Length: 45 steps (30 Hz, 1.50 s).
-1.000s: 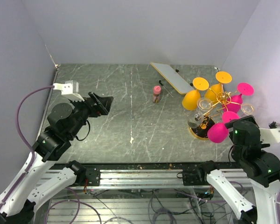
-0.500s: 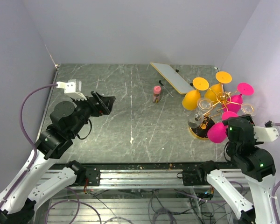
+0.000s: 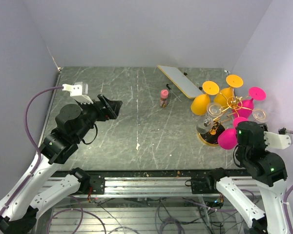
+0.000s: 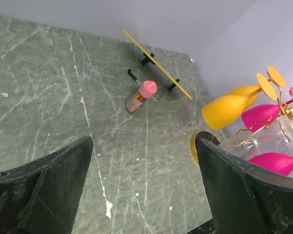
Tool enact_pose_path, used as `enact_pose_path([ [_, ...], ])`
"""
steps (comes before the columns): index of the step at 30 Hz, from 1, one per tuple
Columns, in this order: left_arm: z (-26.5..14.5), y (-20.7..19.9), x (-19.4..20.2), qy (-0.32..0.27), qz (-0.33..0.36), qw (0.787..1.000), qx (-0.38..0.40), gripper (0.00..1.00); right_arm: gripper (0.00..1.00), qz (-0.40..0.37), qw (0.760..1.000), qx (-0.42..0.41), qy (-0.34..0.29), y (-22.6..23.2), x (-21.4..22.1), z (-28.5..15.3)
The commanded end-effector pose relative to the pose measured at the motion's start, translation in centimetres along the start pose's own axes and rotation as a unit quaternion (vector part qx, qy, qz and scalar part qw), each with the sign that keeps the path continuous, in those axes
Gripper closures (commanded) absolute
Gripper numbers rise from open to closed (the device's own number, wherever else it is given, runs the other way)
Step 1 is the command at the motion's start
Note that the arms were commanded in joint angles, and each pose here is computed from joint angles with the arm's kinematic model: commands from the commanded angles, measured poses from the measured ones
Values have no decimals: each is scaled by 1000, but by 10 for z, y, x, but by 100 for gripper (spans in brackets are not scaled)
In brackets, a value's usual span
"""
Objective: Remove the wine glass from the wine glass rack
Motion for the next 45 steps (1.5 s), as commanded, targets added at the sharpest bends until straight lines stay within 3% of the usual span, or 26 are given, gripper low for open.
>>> enact_pose_path([
  [1,-5,-6,-11,-18,-2,1000,14,2,67,-11,1000,25,-10,-10,-2,0],
  [8,-9,-4,-12,-23,-1,1000,11,2,82,-5,1000,28,-8,-8,-4,-2],
  [18,-10,-3,-11,-21,-2,1000,10,2,94,16,999,26,-12,-7,-11,-6],
  [45,-13,5,-13,-26,0,999,-24,2,100,88,995,-47,11,39,-17,-9],
])
Point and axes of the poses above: each gripper's point midway between its finger pads, its own z axis out along the fingers, its own y axis along the line the jaws close on, x = y × z, the point moved 7 cm from there along -z, back along the fingers, and after that the axes turned 1 degree about -z, right-handed, at the moved point
